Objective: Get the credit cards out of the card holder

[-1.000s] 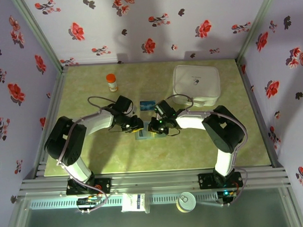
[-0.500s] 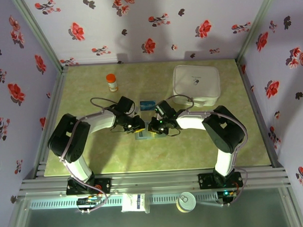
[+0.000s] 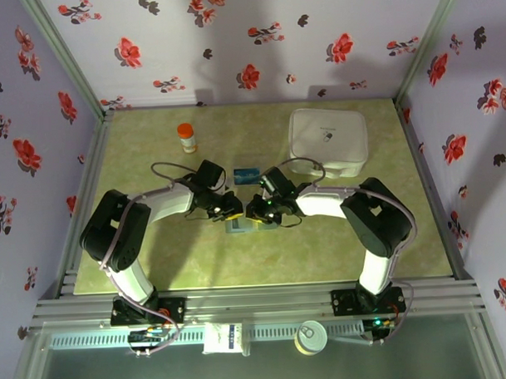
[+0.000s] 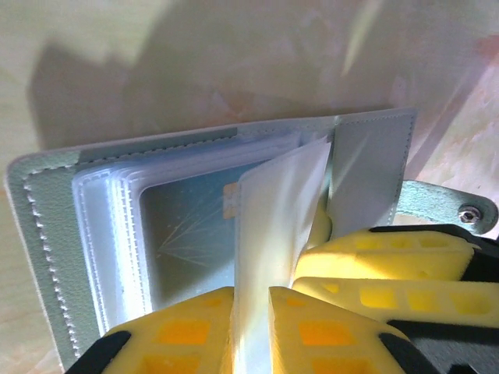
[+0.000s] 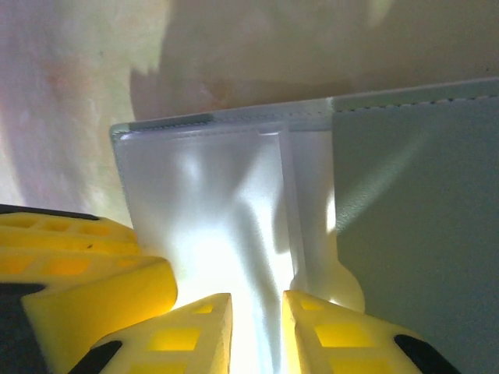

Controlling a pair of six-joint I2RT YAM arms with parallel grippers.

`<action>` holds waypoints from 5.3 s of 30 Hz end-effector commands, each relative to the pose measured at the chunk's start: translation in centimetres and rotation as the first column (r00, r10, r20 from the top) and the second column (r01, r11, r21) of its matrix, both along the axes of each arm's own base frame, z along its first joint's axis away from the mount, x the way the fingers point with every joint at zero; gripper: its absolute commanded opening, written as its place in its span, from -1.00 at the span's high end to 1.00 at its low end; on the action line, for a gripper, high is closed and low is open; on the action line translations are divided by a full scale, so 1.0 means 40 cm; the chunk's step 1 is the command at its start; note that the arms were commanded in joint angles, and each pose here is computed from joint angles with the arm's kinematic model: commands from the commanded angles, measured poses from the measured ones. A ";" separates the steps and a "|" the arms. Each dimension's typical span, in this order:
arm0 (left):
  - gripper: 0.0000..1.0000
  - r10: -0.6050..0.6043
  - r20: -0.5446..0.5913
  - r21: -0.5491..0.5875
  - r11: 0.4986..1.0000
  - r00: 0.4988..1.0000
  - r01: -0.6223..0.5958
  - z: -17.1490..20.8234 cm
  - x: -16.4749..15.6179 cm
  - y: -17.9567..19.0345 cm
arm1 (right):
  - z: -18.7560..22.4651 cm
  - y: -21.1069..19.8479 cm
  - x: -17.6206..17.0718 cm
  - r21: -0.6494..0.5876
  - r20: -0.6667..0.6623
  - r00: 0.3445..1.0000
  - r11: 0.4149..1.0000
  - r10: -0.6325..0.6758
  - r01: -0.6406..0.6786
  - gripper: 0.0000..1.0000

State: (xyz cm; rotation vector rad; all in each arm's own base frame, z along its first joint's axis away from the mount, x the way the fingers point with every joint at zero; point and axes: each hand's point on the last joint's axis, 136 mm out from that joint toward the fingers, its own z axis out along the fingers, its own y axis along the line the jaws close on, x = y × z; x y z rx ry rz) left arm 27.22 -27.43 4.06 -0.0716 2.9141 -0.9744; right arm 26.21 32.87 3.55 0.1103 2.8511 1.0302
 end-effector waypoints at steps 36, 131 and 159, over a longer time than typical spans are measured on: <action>0.15 -0.069 0.091 -0.046 0.996 0.993 0.074 0.086 0.035 -0.134 | 0.171 -0.141 0.031 -0.012 0.141 0.980 0.990 -0.140 0.143 0.41; 1.00 0.008 0.014 0.152 0.988 1.000 -0.010 -0.054 0.011 0.117 | 0.046 0.037 0.035 0.013 0.059 0.997 0.998 0.058 -0.059 0.47; 0.98 -0.028 -0.038 0.133 0.991 0.999 0.033 -0.064 -0.012 0.100 | 0.002 0.036 0.033 0.050 0.006 0.999 0.998 0.041 -0.042 0.50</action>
